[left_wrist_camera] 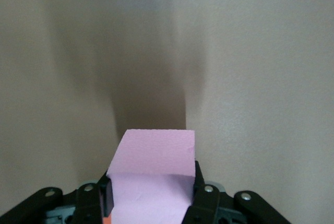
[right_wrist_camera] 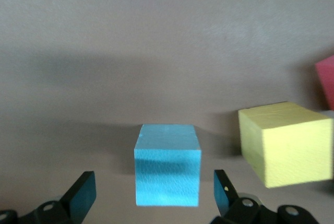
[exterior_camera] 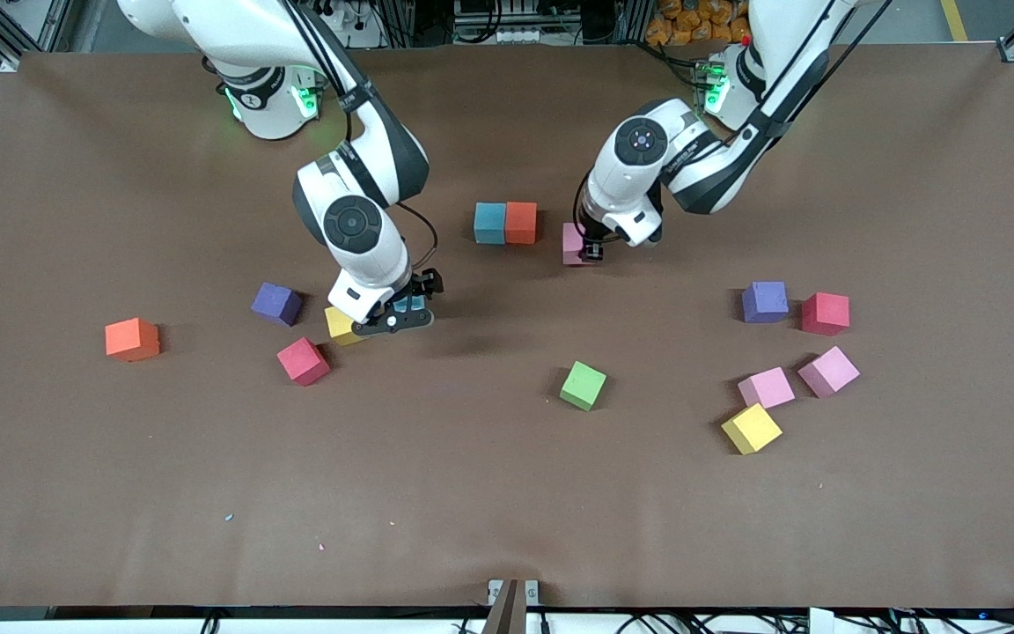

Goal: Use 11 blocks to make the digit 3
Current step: 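Grasp the second cyan cube with the right gripper and lift it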

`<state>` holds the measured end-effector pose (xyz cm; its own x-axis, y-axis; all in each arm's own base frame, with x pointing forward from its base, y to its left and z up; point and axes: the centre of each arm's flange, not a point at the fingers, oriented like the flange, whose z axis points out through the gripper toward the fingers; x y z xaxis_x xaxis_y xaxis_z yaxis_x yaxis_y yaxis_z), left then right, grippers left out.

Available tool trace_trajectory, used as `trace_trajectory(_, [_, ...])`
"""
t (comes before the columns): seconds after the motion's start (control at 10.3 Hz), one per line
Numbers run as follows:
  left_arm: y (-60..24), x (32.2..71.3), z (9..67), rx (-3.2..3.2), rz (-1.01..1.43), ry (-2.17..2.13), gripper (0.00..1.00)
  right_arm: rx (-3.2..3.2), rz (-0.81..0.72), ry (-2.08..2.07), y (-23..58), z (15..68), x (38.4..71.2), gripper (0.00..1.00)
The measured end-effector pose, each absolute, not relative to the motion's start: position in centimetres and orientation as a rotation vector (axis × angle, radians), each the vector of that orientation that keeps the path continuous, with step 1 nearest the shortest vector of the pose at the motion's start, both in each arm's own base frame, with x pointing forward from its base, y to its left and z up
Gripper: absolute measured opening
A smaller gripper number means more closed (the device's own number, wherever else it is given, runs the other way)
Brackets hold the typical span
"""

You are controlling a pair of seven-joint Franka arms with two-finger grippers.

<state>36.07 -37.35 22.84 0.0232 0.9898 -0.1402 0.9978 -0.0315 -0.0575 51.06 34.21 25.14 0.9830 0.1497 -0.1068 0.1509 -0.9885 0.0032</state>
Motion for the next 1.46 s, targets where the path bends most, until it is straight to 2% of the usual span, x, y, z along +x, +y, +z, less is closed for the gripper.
trace_trajectory(0.19, [-37.5, 35.0, 22.4, 2.173, -0.234, 2.131, 0.55, 3.110, -0.172, 0.242, 34.5, 22.6, 50.6, 1.00])
trace_trajectory(0.49, [-38.5, 33.2, 21.9, 2.193, -0.248, 2.107, 0.55, 3.103, -0.182, 0.252, 34.4, 21.7, 50.6, 1.00])
trace_trajectory(1.07, [-38.8, 32.5, 20.7, 2.194, -0.291, 2.125, 0.55, 3.105, -0.158, 0.246, 33.5, 19.3, 49.6, 0.99])
trace_trajectory(1.26, [-39.3, 32.3, 20.7, 2.199, -0.295, 2.118, 0.55, 3.107, -0.154, 0.246, 33.5, 19.4, 49.7, 0.69])
trace_trajectory(1.36, [-39.6, 31.9, 20.4, 2.206, -0.292, 2.119, 0.55, 3.109, -0.148, 0.246, 33.6, 19.5, 49.8, 0.58])
trace_trajectory(1.46, [-39.7, 31.6, 20.1, 2.212, -0.282, 2.123, 0.55, 3.114, -0.140, 0.246, 33.8, 19.8, 49.9, 0.58])
